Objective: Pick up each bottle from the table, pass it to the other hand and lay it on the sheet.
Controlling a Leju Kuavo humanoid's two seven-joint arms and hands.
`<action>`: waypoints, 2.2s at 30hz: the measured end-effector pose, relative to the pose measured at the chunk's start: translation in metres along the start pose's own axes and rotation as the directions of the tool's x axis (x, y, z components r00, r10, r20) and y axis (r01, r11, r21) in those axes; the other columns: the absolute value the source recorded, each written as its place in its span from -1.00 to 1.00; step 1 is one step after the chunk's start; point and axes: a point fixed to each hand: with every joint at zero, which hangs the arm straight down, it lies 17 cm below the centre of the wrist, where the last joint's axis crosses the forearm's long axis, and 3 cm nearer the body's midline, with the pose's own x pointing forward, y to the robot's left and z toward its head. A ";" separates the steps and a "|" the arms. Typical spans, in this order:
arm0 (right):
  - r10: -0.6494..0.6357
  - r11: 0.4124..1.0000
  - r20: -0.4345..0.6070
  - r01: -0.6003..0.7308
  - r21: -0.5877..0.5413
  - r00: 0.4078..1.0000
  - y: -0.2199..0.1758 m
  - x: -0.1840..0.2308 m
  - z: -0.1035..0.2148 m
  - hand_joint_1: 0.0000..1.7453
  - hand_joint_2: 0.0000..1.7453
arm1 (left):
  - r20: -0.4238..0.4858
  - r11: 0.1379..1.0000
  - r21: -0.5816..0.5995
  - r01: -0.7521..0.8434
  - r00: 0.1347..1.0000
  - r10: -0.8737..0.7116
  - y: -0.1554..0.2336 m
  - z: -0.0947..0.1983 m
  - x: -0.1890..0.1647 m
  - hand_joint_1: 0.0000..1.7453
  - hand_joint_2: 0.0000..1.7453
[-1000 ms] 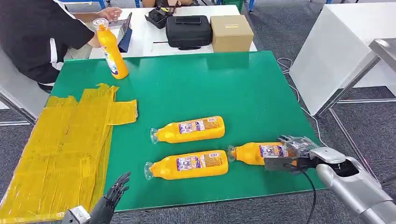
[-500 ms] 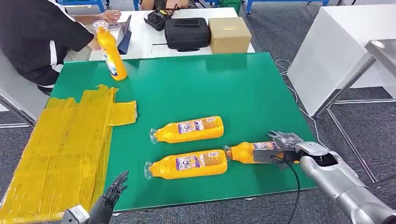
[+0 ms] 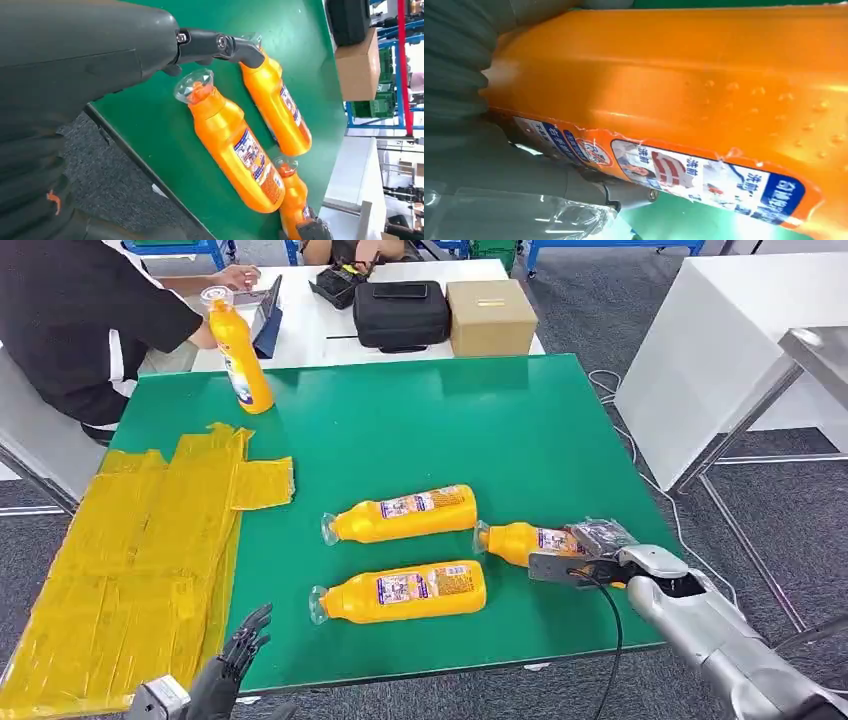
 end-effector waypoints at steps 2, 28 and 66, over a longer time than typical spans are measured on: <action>-0.002 1.000 -0.005 0.002 -0.009 1.000 -0.001 0.000 0.000 1.00 1.00 | -0.001 1.000 0.002 0.000 1.000 0.000 0.001 0.000 0.000 -1.00 1.00; -0.324 0.885 0.213 0.375 -0.276 0.922 -0.028 0.040 0.053 1.00 1.00 | -0.016 1.000 0.016 -0.002 1.000 0.002 0.002 0.001 -0.004 -1.00 1.00; -0.429 0.314 0.880 0.947 -0.066 0.204 -0.133 0.230 0.180 1.00 1.00 | 0.308 0.950 -0.286 0.124 0.951 -0.031 -0.062 -0.062 0.123 -1.00 1.00</action>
